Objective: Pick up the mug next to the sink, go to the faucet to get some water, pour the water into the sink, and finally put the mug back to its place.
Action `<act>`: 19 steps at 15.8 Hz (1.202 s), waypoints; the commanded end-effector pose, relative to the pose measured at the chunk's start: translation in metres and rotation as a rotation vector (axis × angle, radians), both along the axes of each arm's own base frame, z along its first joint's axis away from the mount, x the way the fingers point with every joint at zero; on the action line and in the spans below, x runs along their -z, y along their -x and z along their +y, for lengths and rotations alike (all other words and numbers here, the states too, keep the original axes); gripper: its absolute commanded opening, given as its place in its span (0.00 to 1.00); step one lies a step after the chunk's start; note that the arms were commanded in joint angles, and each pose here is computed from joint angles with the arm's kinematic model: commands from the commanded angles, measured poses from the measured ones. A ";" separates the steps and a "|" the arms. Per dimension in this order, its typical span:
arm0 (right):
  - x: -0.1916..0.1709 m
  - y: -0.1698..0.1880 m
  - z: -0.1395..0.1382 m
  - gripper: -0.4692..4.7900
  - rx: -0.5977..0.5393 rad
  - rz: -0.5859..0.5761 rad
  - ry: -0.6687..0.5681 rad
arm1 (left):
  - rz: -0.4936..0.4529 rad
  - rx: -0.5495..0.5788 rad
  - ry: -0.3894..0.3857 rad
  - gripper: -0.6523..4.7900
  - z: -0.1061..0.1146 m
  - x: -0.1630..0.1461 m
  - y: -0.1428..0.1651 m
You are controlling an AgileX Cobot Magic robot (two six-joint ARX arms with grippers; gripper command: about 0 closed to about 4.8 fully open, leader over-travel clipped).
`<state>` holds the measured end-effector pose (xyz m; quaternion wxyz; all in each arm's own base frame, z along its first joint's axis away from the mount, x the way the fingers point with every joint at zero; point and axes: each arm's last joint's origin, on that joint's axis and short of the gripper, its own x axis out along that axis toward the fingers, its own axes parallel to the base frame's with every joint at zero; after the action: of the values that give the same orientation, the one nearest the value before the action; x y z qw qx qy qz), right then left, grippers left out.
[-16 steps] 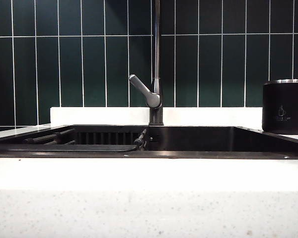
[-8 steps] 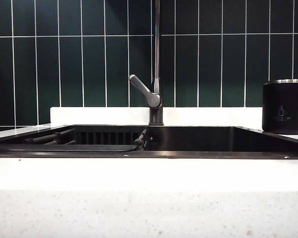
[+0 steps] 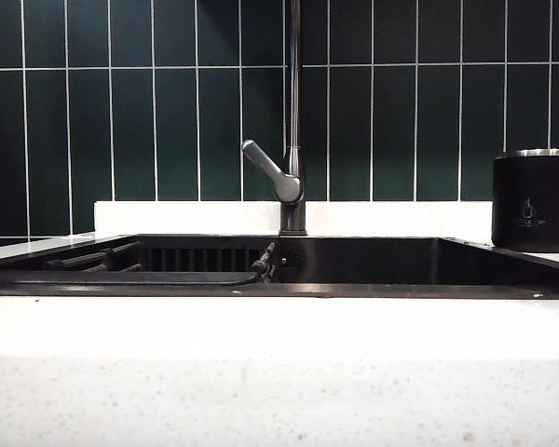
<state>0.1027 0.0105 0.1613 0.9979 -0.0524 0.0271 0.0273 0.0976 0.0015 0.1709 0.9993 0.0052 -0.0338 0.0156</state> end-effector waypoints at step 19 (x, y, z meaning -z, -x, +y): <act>-0.017 0.007 -0.016 0.09 0.160 -0.210 -0.007 | -0.016 0.001 -0.008 0.12 0.000 -0.003 0.000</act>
<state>0.0961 -0.0059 0.1789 0.9948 -0.0485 -0.0688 -0.0577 0.0976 0.0014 0.1710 0.9993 0.0052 -0.0340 0.0154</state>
